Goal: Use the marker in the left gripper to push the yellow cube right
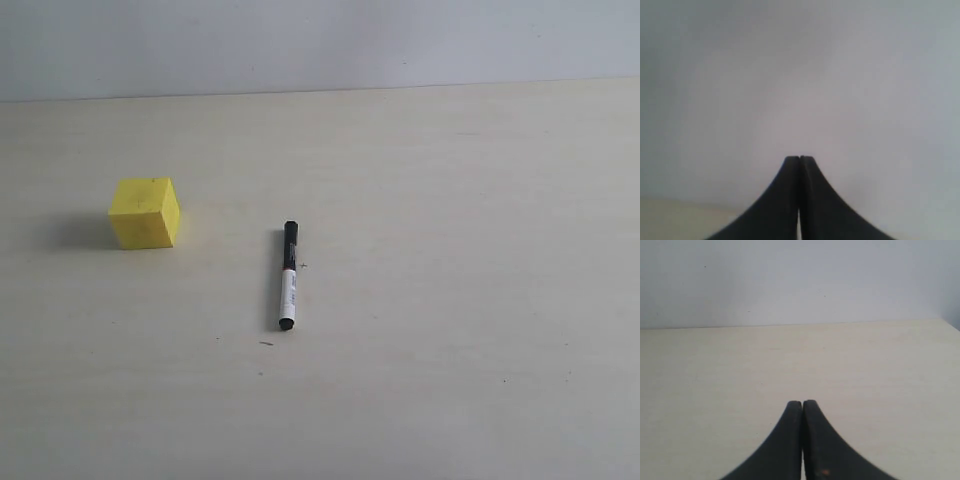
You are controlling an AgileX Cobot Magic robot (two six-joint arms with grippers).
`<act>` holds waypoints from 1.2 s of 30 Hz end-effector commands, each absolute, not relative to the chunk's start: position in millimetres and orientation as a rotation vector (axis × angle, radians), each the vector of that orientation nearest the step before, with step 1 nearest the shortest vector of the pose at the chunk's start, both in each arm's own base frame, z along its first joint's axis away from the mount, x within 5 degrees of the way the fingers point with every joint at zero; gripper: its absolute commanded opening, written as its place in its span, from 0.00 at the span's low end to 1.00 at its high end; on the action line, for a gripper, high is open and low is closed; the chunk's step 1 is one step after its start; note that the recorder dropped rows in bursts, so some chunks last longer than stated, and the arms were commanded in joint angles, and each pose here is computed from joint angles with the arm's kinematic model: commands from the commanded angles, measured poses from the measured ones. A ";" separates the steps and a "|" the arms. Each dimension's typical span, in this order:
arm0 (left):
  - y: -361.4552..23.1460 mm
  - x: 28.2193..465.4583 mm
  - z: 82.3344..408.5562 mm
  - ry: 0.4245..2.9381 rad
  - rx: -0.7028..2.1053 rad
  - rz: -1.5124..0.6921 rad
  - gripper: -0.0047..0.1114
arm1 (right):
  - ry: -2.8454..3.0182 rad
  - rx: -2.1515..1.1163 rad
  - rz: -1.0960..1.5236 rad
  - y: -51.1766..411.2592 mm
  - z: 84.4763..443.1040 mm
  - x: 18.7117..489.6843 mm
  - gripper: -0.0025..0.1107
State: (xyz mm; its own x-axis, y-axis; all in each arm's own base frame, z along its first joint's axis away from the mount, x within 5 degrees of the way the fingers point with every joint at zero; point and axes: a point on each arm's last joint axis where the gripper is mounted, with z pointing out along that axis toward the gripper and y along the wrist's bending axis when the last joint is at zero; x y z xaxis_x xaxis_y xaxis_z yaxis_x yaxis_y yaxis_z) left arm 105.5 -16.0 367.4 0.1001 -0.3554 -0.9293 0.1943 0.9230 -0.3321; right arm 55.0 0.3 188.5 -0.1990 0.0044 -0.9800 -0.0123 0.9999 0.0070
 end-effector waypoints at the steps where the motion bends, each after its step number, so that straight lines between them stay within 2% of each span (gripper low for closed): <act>1: -33.0 176.3 346.3 1.952 -0.061 -0.337 0.04 | 1.754 -0.007 0.004 -0.2 188.7 54.9 0.02; 7: -52.8 234.8 309.4 2.581 -0.006 -0.335 0.04 | 1.754 -0.005 0.007 -0.1 188.7 55.0 0.02; 10: -70.8 249.5 294.0 2.746 0.132 -0.304 0.04 | 1.754 -0.005 0.007 -0.1 188.7 55.0 0.02; 15: -113.2 254.3 279.2 2.794 0.185 -0.123 0.04 | 1.754 -0.005 0.007 -0.1 188.7 55.0 0.02; 19: -161.1 249.3 268.9 2.763 0.258 0.000 0.04 | 1.754 -0.005 0.007 -0.1 188.7 55.0 0.02; 27: -232.6 263.8 251.2 2.805 0.325 -0.090 0.04 | 1.754 -0.005 0.007 -0.1 188.7 55.0 0.02; 36: -272.9 293.2 191.4 2.932 0.311 -0.076 0.04 | 1.754 -0.005 0.007 -0.1 188.7 55.0 0.02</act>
State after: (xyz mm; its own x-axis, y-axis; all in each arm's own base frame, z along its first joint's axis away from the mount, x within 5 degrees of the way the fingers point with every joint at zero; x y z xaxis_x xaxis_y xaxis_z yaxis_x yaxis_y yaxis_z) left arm 288.0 -263.8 207.6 -0.9531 0.2083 -0.2196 0.2206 0.9748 -0.0327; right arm 55.0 0.3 188.7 -0.1971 0.0044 -0.9804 -0.0124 0.9999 0.0070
